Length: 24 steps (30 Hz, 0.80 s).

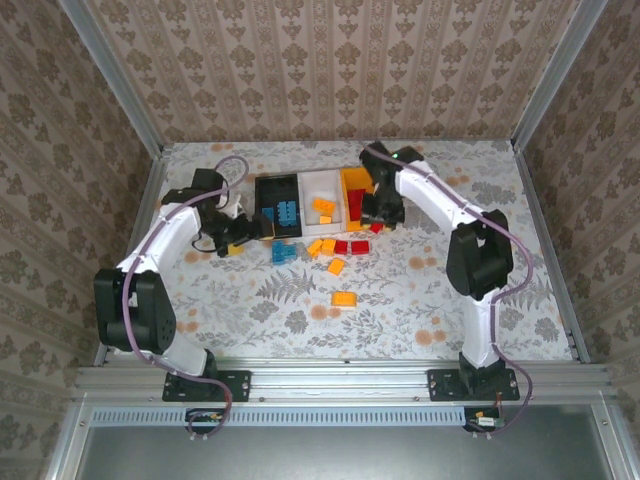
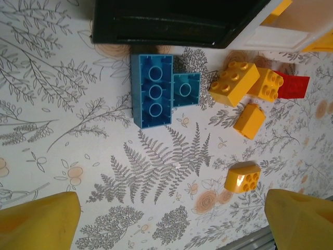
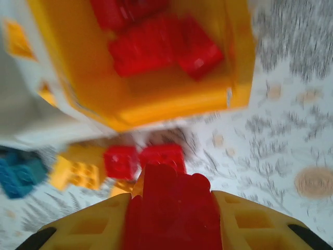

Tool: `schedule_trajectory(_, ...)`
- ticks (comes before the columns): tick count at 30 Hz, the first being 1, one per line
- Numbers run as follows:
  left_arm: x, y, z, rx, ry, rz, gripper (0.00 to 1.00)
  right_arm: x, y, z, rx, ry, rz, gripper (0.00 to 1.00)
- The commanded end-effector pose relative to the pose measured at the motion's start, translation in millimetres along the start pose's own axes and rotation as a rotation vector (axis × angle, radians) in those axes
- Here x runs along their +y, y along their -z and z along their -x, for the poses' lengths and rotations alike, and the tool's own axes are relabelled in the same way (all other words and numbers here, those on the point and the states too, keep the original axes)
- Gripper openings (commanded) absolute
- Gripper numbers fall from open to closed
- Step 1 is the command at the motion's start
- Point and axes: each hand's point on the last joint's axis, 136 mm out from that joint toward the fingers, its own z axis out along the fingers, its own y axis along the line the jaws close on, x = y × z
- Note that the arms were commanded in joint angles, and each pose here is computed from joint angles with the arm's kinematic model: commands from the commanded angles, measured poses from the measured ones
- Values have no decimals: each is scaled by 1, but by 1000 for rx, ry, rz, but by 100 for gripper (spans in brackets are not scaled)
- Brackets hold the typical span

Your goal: Sort the legos into containers by color

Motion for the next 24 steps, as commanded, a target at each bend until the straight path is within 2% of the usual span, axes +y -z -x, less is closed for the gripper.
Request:
schedule_trajectory(1, -5, 5, -7, -19, 12, -18, 93, 15, -7, 22, 16, -18, 50, 29)
schedule_trajectory(5, -7, 3, -19, -2, -7, 4, 93, 22, -22, 55, 0, -30, 61, 29)
schedule_trajectory(9, -7, 6, -31, 11, -35, 39, 94, 26, -32, 71, -11, -34, 75, 29)
schedule_trajectory(14, -1, 7, -43, 29, -38, 67, 95, 20, -51, 71, 18, -46, 70, 30)
schedule_trajectory(22, 1, 6, -43, 41, -57, 84, 100, 20, -53, 67, 21, -43, 78, 35)
schedule_trajectory(24, 1, 4, -40, 44, -58, 85, 100, 22, -50, 66, 21, -41, 88, 41)
